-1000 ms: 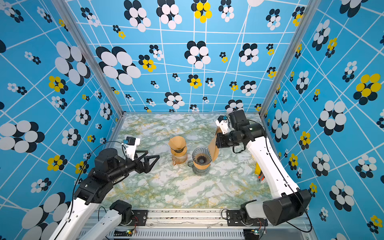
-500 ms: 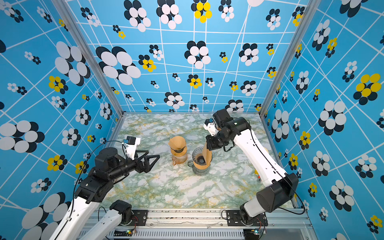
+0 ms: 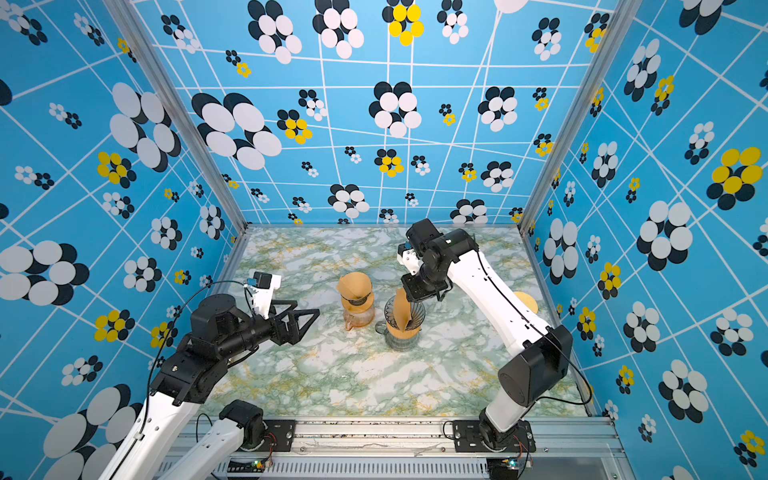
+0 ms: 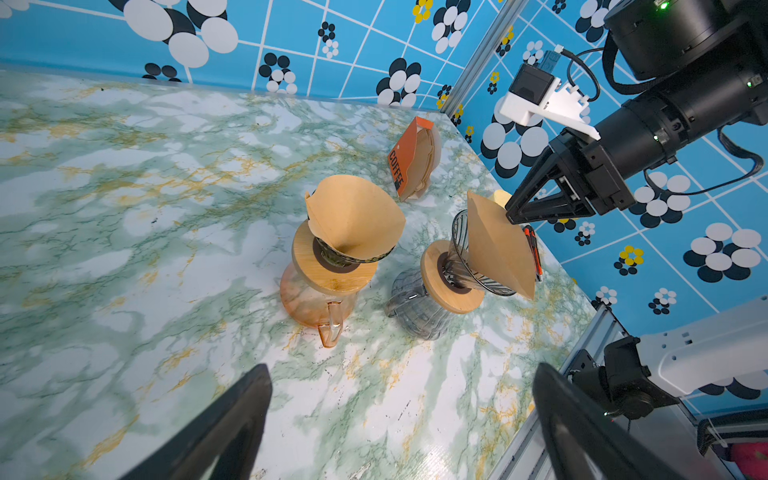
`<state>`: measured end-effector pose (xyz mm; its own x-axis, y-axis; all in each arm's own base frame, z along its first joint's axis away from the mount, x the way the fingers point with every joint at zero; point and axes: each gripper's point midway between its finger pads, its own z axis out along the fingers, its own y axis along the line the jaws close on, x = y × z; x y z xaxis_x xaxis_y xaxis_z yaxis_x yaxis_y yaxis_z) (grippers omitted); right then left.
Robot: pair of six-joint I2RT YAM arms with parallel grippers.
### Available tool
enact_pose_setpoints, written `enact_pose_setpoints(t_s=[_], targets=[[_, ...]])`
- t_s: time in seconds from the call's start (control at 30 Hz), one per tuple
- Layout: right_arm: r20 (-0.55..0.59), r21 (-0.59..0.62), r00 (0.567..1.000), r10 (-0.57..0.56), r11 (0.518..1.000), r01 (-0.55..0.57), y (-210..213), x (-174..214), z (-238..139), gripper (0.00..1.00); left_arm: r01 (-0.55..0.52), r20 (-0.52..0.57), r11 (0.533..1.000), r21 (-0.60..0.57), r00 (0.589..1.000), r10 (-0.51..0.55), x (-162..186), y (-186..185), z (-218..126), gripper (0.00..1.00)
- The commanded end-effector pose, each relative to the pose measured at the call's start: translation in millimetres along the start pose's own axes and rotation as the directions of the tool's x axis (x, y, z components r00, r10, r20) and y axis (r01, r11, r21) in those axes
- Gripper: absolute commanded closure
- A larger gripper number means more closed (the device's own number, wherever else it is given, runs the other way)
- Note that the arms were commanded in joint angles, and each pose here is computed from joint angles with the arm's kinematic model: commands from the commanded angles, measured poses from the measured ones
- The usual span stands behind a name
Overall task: Place the coffee filter in the dripper
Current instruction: 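Carry the paper filter over the clear ribbed dripper and lower it in, then hold the filter in the dripper with the right while the left reaches in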
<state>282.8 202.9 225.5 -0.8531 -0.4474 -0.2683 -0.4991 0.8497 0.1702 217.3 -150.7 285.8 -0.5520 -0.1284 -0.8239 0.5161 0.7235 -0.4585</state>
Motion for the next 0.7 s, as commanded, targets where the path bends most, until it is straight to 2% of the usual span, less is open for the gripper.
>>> enact_pose_setpoints(t_s=[0.0,0.4,0.53,0.67], targets=[[-0.015,0.037,1.0,-0.006,0.999,0.006,-3,3,-4,0.74,0.008,0.012,1.0,0.014,1.0,-0.008,-2,0,2,0.01],[0.127,0.006,0.99,0.067,0.998,-0.068,2,2,-23,0.49,0.043,-0.037,0.999,-0.004,0.998,-0.043,-1,-4,19,0.01],[0.195,0.008,0.976,0.096,0.995,-0.1,0,3,-32,0.39,0.01,-0.1,0.999,-0.032,0.995,-0.013,-2,-18,32,0.01],[0.185,-0.001,0.977,0.108,0.994,-0.11,-1,13,-23,0.24,-0.023,-0.188,0.995,-0.093,0.982,0.005,5,-30,52,0.01]])
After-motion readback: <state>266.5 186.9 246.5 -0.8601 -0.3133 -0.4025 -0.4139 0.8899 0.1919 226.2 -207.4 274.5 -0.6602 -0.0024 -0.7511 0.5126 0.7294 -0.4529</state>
